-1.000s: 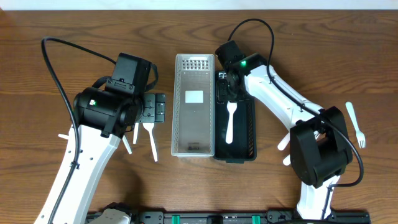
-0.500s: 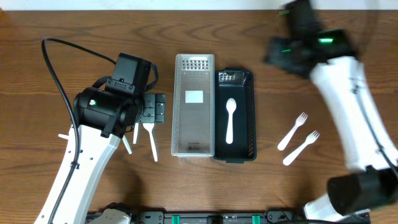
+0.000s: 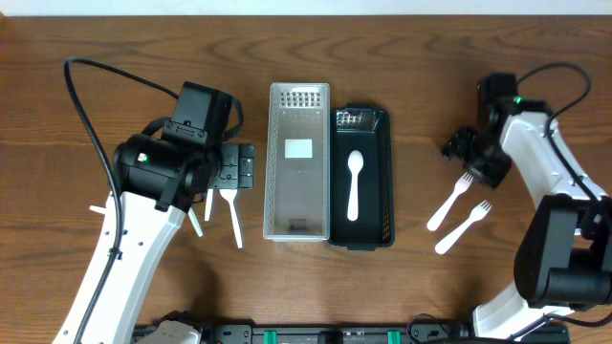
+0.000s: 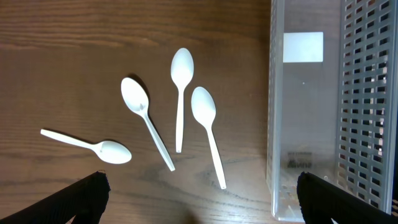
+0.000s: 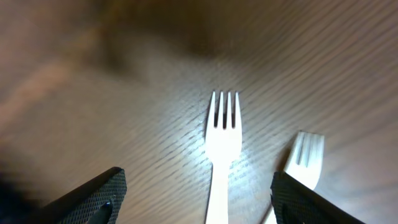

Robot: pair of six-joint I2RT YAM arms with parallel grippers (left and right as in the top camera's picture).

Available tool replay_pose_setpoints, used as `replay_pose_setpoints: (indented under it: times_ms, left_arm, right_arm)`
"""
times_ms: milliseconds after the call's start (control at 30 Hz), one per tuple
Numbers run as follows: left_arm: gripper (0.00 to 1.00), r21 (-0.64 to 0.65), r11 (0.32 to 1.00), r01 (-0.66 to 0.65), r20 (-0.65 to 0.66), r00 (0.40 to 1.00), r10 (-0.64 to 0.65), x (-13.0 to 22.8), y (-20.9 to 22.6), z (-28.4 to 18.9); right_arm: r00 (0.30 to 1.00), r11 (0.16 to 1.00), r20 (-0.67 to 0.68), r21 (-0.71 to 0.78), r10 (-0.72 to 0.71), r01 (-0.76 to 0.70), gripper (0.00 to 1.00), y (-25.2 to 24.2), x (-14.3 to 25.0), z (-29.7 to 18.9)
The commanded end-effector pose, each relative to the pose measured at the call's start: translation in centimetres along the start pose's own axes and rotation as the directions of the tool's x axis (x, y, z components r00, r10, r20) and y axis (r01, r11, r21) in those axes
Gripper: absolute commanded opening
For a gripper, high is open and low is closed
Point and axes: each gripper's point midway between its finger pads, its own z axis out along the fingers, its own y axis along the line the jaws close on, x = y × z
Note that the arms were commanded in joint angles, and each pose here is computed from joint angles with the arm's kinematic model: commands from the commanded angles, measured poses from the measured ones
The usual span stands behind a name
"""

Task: Pack container
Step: 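Move the right gripper back over the white forks and descend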

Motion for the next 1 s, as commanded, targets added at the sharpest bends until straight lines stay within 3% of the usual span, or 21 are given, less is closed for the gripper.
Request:
replay_pose_setpoints:
  times_ms: [0,800,967]
  left_arm:
    - [0.98,-0.014,1.0,0.02,-0.001,1.0,-0.02,0.0,0.3,0.0]
    - [0.98,-0.015,1.0,0.019,-0.004,1.0,-0.019,0.1,0.3,0.0]
    - [0.98,-0.015,1.0,0.019,-0.004,1.0,-0.019,0.1,0.3,0.0]
  right_arm:
    - [1.0,1.0,-0.026,-0.005,0.009,-0.009,0.78,-0.4,1.5,1.5]
    - [0.999,0.999,0.048,-0.046,-0.018,0.021,0.8,-0.7,1.6,5.3]
    - [0.999,0.999,0.05,-0.048,-0.016,0.018,0.69,-0.7,1.5,5.3]
